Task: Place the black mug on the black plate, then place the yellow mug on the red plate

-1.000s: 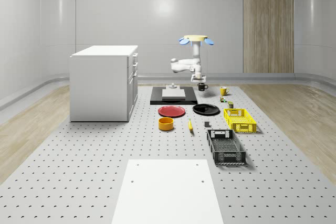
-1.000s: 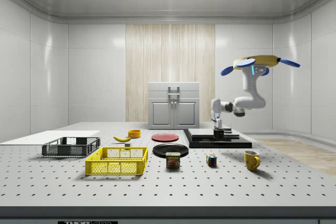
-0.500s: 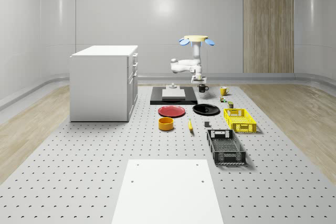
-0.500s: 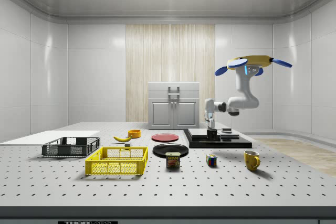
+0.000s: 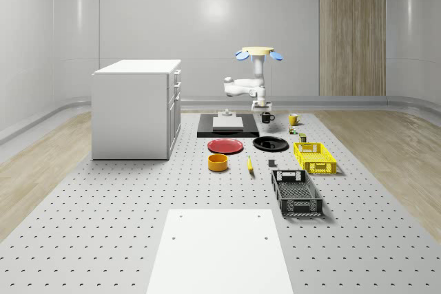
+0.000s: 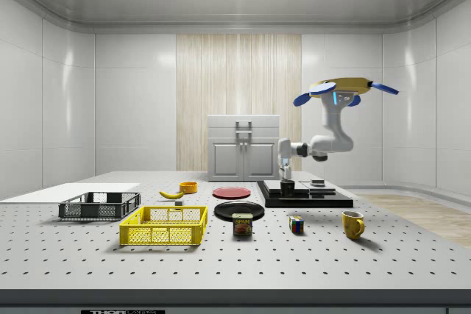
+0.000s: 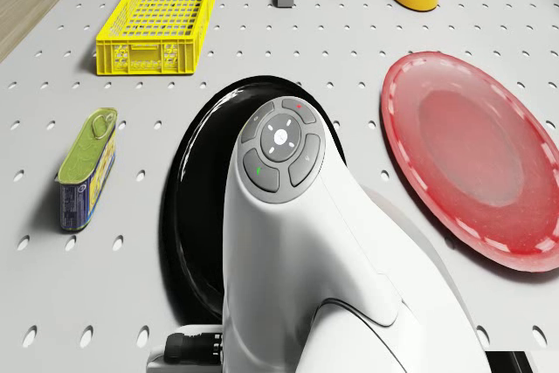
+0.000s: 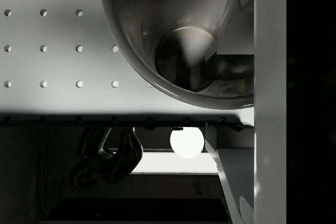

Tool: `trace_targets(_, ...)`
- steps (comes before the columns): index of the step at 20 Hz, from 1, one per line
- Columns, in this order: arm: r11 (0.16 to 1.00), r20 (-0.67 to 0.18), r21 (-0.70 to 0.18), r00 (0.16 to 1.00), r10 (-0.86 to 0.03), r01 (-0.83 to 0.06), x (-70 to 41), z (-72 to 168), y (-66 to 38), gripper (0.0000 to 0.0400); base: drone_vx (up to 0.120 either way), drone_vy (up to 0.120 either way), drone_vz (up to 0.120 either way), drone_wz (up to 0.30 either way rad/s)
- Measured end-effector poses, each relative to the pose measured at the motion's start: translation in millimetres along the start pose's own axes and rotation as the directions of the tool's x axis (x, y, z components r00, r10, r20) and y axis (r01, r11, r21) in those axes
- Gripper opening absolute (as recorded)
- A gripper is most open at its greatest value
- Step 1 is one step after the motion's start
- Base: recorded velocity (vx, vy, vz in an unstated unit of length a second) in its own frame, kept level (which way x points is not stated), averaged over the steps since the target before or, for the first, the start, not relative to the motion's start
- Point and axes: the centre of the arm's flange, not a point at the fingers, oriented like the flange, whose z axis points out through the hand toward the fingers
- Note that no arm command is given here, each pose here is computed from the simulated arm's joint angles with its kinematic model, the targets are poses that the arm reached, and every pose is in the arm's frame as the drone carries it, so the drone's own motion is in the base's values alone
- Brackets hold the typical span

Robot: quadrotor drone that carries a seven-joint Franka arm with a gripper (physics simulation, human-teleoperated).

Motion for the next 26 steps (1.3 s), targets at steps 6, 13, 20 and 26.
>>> trace_targets(6,1.0,0.0,0.0,1.0,0.0,0.0,0.0,0.0,0.0,0.011,0.12,0.0,0.0,0.0)
trace_targets(13,1.0,0.0,0.0,1.0,0.0,0.0,0.0,0.0,0.0,0.011,0.12,0.0,-0.103,0.0)
trace_targets(20,1.0,0.0,0.0,1.0,0.0,0.0,0.0,0.0,0.0,0.011,0.12,0.0,0.0,0.0)
trace_targets(26,1.0,0.0,0.0,1.0,0.0,0.0,0.0,0.0,0.0,0.011,0.12,0.0,0.0,0.0)
